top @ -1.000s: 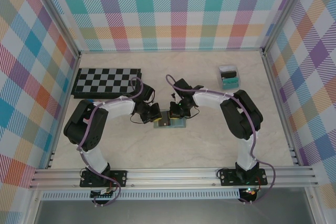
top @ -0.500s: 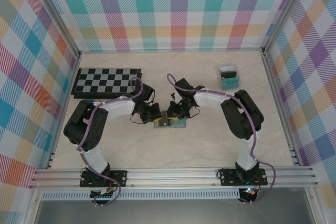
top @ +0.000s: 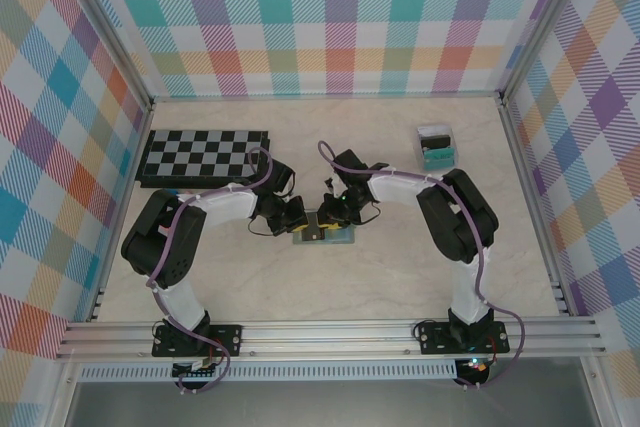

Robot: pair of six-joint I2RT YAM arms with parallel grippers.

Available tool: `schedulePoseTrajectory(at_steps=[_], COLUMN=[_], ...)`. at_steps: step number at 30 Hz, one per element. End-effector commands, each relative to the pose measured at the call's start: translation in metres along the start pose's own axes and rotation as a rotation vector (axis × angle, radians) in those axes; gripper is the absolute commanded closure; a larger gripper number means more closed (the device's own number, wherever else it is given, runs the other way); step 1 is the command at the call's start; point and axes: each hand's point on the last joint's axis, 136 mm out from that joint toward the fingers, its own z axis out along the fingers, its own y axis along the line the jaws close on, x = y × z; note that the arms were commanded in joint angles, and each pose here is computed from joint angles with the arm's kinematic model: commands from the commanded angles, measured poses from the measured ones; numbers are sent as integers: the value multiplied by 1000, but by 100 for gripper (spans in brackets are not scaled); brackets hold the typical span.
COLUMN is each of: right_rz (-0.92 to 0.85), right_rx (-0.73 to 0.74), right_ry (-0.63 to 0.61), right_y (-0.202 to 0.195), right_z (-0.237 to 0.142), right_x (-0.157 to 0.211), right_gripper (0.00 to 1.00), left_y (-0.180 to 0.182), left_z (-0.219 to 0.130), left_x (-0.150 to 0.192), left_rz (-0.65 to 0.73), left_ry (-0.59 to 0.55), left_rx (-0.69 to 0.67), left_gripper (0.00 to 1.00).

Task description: Take the credit cards out of the card holder

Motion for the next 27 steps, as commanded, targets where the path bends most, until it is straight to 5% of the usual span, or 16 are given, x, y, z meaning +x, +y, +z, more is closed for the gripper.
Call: schedulePoseTrajectory(at_steps=[1,8,15,27], right_rz=[-25,-41,-27,-30], right_rx=[-42,-55,-34,-31], right_ry=[25,7,-18,-47], right_y=[5,9,-2,-8], right_z=[6,2,-14,-37], right_x=[-2,-5,-5,2], right_gripper=[80,89,100,100], left_y=[38,40,36,15], left_z=[16,16,3,-9], left_x=[17,18,12,7], left_rz=[-50,-52,-43,-28], left_ry=[54,54,25,14], left_rx=[-116,-119,-111,-23], left_gripper=[99,99,82,82])
